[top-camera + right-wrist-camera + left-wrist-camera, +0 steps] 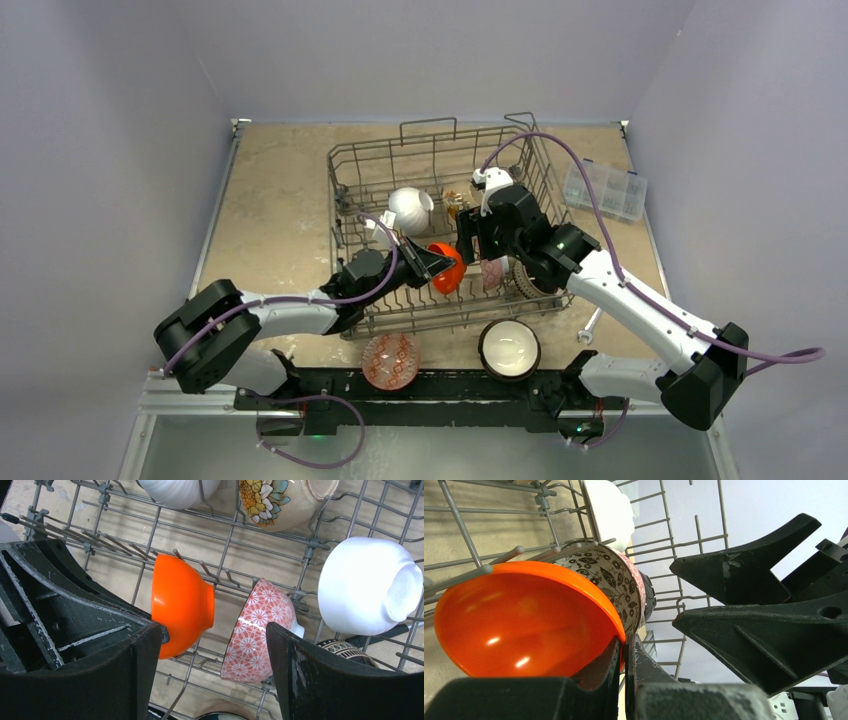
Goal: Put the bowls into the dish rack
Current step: Place the bowl in the dish rack.
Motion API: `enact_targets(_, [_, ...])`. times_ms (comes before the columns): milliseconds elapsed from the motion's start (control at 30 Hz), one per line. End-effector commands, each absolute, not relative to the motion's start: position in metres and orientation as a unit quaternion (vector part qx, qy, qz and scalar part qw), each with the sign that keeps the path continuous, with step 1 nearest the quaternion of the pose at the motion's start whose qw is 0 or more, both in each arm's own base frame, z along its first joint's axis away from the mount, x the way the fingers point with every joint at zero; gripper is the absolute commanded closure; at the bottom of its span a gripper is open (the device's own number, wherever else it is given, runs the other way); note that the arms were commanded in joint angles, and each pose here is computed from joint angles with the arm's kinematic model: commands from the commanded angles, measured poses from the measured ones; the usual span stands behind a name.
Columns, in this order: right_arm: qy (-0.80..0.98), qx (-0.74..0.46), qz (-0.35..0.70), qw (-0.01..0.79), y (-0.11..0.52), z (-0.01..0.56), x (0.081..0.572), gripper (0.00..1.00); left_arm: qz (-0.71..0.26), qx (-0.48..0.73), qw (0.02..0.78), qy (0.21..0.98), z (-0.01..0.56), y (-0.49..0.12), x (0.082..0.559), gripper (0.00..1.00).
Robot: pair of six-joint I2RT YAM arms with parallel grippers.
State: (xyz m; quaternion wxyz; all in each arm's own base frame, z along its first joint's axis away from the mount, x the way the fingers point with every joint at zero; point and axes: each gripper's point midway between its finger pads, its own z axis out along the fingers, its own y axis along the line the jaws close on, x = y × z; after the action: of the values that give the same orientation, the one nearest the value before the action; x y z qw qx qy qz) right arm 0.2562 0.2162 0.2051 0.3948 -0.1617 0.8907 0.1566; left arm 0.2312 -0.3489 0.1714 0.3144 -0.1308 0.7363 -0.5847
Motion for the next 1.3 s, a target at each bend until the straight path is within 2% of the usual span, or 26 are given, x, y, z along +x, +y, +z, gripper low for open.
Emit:
enact_targets(0, [0.881, -0.163, 0.164, 0.413, 0.218, 0.219, 0.259, 0.22, -0.697, -0.054, 0.321, 0.639, 0.260, -0.370, 0.210, 1.00])
enact_targets(667, [0.875, -0.166, 0.200, 0.409, 0.224, 0.223, 0.248, 0.20, -0.688, -0.040, 0.357, 0.630, 0.281, -0.363, 0.211, 1.00])
enact_targets(767, [0.870, -0.158, 0.208, 0.417, 0.220, 0.230, 0.243, 0.18, -0.694, -0.047, 0.363, 0.621, 0.288, -0.360, 0.212, 1.00])
enact_targets(967, [0.854, -0.142, 0.240, 0.440, 0.210, 0.248, 0.225, 0.05, -0.707, -0.056, 0.360, 0.606, 0.299, -0.356, 0.210, 1.00])
enact_targets(1267, [0.844, -0.133, 0.246, 0.457, 0.200, 0.257, 0.217, 0.03, -0.716, -0.073, 0.327, 0.612, 0.277, -0.359, 0.208, 1.00])
